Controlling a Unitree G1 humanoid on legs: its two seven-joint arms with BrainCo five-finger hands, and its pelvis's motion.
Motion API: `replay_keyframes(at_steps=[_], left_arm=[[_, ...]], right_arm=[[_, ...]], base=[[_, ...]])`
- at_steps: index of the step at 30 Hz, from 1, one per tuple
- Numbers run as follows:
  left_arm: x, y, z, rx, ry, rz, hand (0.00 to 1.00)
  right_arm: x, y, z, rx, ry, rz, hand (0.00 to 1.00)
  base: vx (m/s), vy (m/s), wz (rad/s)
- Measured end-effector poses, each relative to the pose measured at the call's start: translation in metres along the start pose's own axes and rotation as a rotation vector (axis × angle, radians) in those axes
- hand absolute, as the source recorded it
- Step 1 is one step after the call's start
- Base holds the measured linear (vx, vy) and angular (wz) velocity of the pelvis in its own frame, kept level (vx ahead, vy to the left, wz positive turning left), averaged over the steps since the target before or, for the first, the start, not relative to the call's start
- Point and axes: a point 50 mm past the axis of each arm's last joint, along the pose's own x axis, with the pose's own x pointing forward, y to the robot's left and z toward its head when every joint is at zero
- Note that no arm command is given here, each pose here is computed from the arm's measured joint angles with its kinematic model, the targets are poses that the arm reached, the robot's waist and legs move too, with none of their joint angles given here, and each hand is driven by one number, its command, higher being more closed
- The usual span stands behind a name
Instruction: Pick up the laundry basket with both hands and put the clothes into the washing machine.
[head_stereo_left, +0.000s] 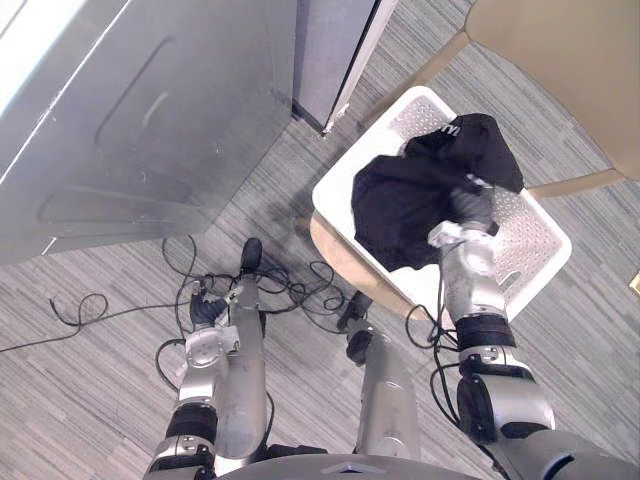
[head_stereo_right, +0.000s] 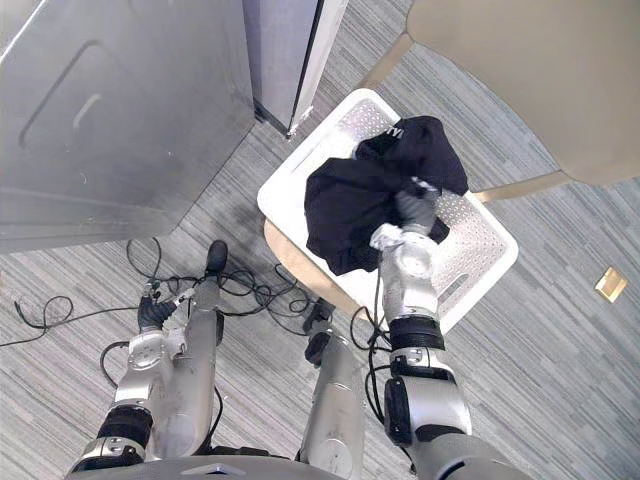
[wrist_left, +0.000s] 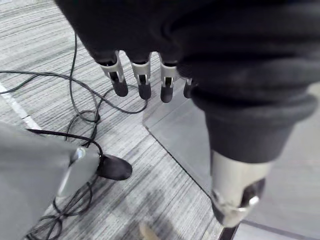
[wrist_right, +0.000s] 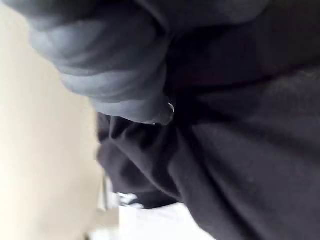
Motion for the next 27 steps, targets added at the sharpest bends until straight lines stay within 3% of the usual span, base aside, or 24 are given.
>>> replay_keyframes(at_steps=[5, 10, 20, 27], left_arm=[[-0.001, 0.001, -0.004, -0.051, 0.033, 0.019, 0.0], [-0.004, 0.001, -0.012, -0.076, 0.067, 0.021, 0.0], [-0.014, 0.02, -0.05, -0.071, 0.221, 0.08, 0.0], [-0.022, 0.037, -0.077, -0.025, 0.336, 0.089, 0.0]], right_arm=[[-0.002, 0.013, 0.033, 0.338, -0.143, -0.023, 1.0], [-0.015, 0.03, 0.035, 0.573, -0.146, 0.003, 1.0], [-0.058, 0.052, 0.0, 0.662, 0.005, 0.106, 1.0], [-0.085, 0.049, -0.006, 0.711, 0.035, 0.157, 1.0]], base=[[0.01, -0.055, 0.01], [0.0, -0.066, 0.08], [0.04, -0.065, 0.09], [0.04, -0.015, 0.04]])
